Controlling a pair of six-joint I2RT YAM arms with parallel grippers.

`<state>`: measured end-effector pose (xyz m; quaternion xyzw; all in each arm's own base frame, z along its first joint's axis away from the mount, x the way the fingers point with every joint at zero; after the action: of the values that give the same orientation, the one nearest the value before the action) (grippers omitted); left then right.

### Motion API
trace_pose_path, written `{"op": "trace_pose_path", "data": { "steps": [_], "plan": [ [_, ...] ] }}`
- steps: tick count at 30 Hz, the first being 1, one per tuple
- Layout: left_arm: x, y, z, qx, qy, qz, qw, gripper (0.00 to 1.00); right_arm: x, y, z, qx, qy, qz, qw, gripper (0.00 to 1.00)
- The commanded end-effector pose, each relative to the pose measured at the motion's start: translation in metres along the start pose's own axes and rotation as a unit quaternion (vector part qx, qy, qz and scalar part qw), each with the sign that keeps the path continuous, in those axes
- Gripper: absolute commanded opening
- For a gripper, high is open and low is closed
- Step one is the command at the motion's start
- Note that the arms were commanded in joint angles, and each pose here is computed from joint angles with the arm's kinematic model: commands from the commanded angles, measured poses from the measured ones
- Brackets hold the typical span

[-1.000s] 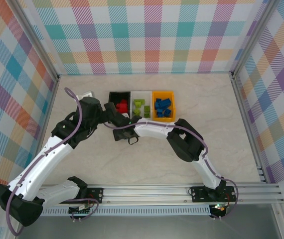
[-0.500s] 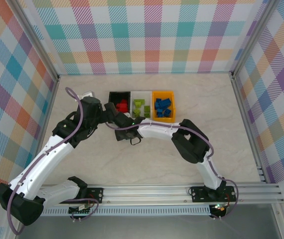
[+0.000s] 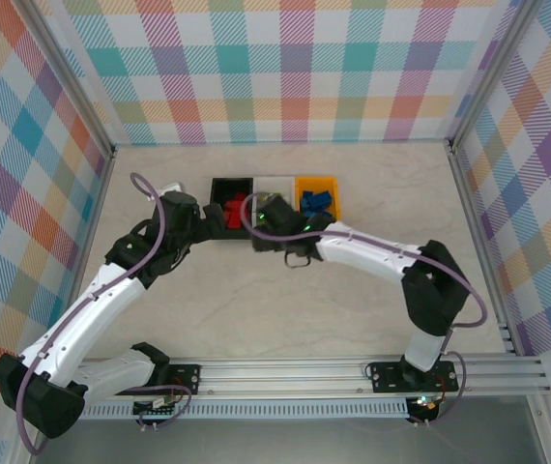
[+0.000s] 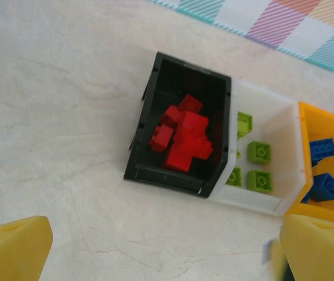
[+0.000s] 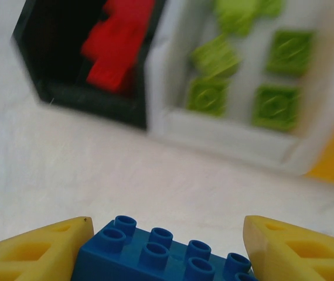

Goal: Sort the legos into containers by color

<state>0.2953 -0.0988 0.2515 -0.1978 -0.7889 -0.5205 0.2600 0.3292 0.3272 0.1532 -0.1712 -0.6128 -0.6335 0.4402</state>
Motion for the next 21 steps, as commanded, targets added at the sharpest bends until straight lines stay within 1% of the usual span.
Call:
{"op": "trace_pose_path", "data": {
  "steps": [1,6,8,12,14,17,21],
  "plan": [
    [-0.001,-0.005,0.004,0.011,-0.002,0.005,1.000,1.00,-0.004,0.031,-0.045,-0.034,-0.013,-0.022,0.999,0.62],
    [0.001,-0.006,0.008,0.017,0.001,0.001,1.000,1.00,-0.024,0.061,-0.094,-0.071,-0.034,-0.028,0.996,0.62],
    [0.001,-0.006,0.009,0.017,0.003,0.000,1.000,1.00,-0.035,0.067,-0.106,-0.081,-0.037,-0.021,0.996,0.65],
    [-0.002,-0.009,0.013,0.016,0.013,0.000,1.000,1.00,-0.059,0.076,-0.126,-0.093,-0.049,-0.005,0.994,0.84],
    [-0.003,-0.010,0.017,0.017,0.020,-0.003,1.000,1.00,-0.060,0.084,-0.129,-0.093,-0.045,-0.012,0.995,0.88],
    [-0.003,-0.008,0.024,0.017,0.035,-0.020,0.999,1.00,-0.039,0.102,-0.124,-0.090,-0.030,-0.051,0.994,0.90],
    [0.000,0.007,0.041,0.018,0.070,-0.080,0.994,1.00,0.014,0.119,-0.119,-0.097,-0.007,-0.135,0.986,0.92]
  ]
}}
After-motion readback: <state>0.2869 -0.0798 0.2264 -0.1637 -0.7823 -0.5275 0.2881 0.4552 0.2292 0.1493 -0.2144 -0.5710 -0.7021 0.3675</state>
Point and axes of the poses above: each hand's point on the last joint's axis, 136 mm out from that joint toward the fingers, its own x axis back along the fingers, its own z axis along the line the jaws close on, y = z × x, the point moved 1 cm from there along x, back along the fingers, and after that the axes turned 3 degrees about x, right-handed, at the moved point
